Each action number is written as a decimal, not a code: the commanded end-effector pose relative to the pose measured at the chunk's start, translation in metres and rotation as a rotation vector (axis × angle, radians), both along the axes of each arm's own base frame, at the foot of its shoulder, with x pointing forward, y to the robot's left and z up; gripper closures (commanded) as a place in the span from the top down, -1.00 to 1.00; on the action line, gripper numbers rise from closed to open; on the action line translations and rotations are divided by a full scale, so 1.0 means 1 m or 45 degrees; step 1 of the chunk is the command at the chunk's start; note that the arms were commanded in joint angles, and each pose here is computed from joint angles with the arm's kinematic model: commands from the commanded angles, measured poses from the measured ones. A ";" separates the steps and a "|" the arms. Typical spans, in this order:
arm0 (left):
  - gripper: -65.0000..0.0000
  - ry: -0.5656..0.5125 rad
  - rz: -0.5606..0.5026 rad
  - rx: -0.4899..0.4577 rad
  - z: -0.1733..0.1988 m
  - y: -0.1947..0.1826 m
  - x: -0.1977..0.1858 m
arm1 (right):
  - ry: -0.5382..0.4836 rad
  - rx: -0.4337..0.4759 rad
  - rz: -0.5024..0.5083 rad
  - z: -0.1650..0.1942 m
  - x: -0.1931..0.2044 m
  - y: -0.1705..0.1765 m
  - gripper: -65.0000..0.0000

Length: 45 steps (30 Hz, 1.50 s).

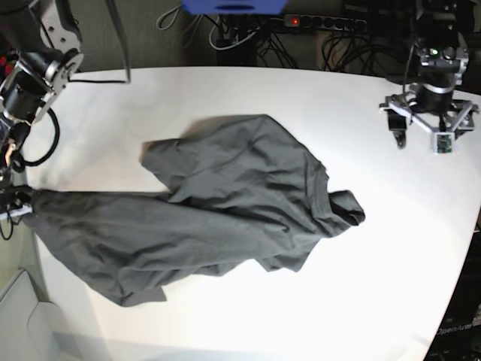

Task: Layout the t-shirt on the table in an organized manner, then fold the t-shirt properly
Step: 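Pull the t-shirt corner with the right gripper outward to stretch it, then reach the left gripper to the t-shirt edge and grasp it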

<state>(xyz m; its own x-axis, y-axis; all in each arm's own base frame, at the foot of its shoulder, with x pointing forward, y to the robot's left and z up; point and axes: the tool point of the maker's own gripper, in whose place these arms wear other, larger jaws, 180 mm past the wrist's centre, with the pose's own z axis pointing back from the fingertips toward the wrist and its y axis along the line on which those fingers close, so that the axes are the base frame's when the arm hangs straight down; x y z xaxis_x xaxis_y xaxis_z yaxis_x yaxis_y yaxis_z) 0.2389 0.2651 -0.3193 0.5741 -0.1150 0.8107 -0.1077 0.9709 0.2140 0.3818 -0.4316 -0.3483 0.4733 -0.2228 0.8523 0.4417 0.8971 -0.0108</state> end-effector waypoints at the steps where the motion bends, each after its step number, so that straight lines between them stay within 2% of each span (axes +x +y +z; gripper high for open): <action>1: 0.59 -0.091 -0.023 -0.017 0.017 -0.005 0.013 | -0.080 -0.043 -0.006 0.022 0.006 -0.005 -0.03; 3: 0.59 -0.128 -0.064 -0.144 0.019 -0.025 0.025 | -0.090 -0.073 0.003 0.024 -0.001 0.001 0.11; 8: 0.59 -0.158 -0.153 -0.476 0.014 -0.078 0.051 | -0.114 -0.166 0.048 0.032 -0.023 0.022 0.12; 15: 0.59 -0.105 -0.059 -0.738 -0.026 -0.116 0.079 | -0.157 -0.215 0.092 0.041 -0.047 0.057 0.12; 25: 0.59 0.008 0.022 -0.888 -0.069 -0.143 0.101 | -0.124 -0.252 0.110 0.037 -0.074 0.069 0.12; 33: 0.57 0.123 -0.092 -0.900 -0.088 -0.187 0.105 | -0.093 -0.251 0.112 0.030 -0.082 0.068 0.12; 35: 0.40 0.120 -0.099 -0.904 -0.087 -0.189 0.105 | -0.091 -0.251 0.110 0.030 -0.083 0.068 0.12; 36: 0.20 0.112 -0.103 -0.902 -0.085 -0.188 0.106 | -0.091 -0.251 0.110 0.030 -0.083 0.068 0.12; 40: -0.87 0.119 -0.093 -0.880 -0.087 -0.178 0.104 | -0.091 -0.251 0.106 0.030 -0.084 0.067 0.12; 41: -1.00 0.124 -0.091 -0.858 -0.087 -0.170 0.104 | -0.093 -0.251 0.108 0.030 -0.083 0.067 0.12; 43: -0.93 0.121 -0.100 -0.819 -0.084 -0.159 0.100 | -0.093 -0.251 0.110 0.030 -0.083 0.068 0.12; 45: -1.00 0.126 -0.111 -0.775 -0.080 -0.148 0.088 | -0.097 -0.251 0.111 0.031 -0.081 0.068 0.12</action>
<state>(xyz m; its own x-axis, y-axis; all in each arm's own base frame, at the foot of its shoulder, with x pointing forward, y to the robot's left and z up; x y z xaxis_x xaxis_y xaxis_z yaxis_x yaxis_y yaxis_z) 0.3198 0.1202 -0.4099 0.6838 0.2969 0.6665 -0.0481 0.9298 -0.3649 0.2924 -0.3580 -0.3371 0.4693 -0.0400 0.8821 0.3629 0.9195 -0.1514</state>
